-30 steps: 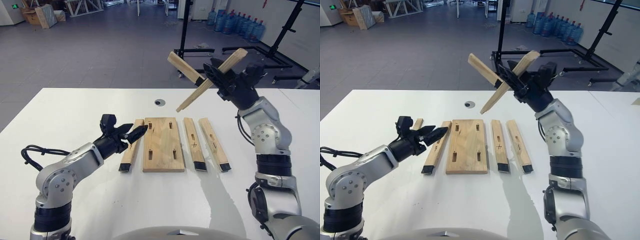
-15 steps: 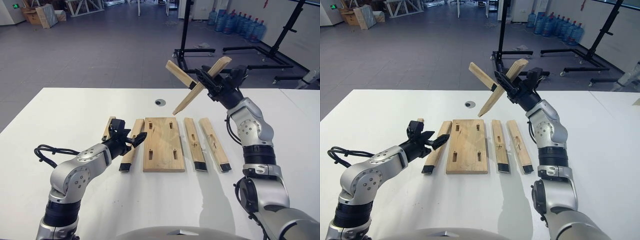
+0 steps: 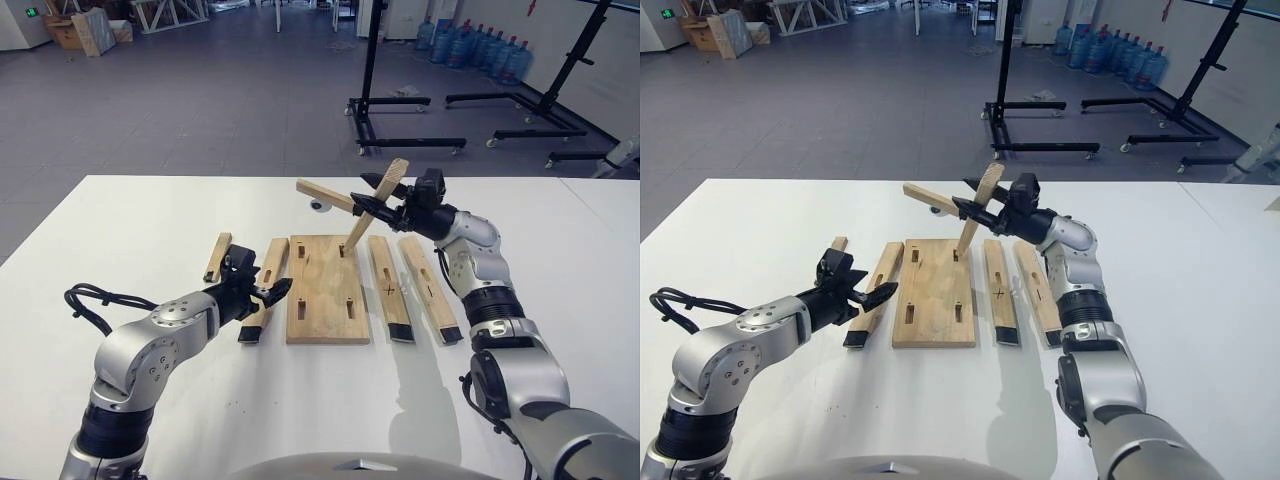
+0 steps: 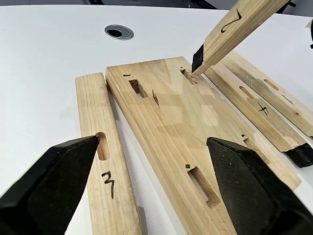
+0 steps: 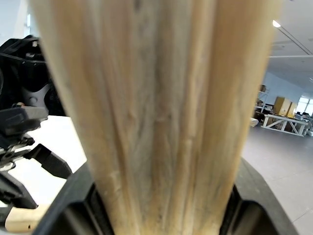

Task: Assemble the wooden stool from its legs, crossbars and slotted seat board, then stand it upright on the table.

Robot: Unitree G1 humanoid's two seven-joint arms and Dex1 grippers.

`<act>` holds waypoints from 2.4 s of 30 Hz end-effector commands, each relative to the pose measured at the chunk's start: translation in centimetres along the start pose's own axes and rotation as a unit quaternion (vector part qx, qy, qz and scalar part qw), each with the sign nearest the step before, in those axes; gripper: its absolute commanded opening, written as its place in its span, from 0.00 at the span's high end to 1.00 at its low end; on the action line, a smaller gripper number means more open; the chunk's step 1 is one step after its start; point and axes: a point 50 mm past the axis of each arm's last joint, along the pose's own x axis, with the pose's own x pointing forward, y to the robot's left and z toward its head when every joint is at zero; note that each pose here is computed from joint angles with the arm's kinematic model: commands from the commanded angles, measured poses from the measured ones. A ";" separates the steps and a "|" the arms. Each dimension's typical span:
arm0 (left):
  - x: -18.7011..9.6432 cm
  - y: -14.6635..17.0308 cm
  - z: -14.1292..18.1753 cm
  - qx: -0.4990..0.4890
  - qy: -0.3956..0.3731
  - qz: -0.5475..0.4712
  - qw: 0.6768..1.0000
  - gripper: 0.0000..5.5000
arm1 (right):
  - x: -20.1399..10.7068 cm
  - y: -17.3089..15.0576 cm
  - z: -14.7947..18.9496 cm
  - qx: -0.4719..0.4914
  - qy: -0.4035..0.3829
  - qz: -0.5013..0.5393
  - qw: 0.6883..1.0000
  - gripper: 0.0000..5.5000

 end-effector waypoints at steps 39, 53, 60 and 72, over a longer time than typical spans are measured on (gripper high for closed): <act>1.2 -0.9 0.7 0.005 -0.017 -0.015 1.000 0.26 | -3.1 1.4 -3.8 0.158 0.135 0.056 0.976 0.63; 1.4 -1.3 0.4 -0.003 -0.020 -0.016 1.000 0.26 | -1.0 1.2 -5.1 0.264 0.187 0.018 0.946 0.63; 1.4 -1.2 0.6 -0.002 -0.020 -0.015 1.000 0.26 | -1.5 1.7 -5.9 0.181 0.232 0.019 0.955 0.63; 1.8 -1.7 0.3 -0.008 -0.024 -0.019 1.000 0.26 | -1.2 1.8 -5.8 0.238 0.177 -0.002 0.955 0.50</act>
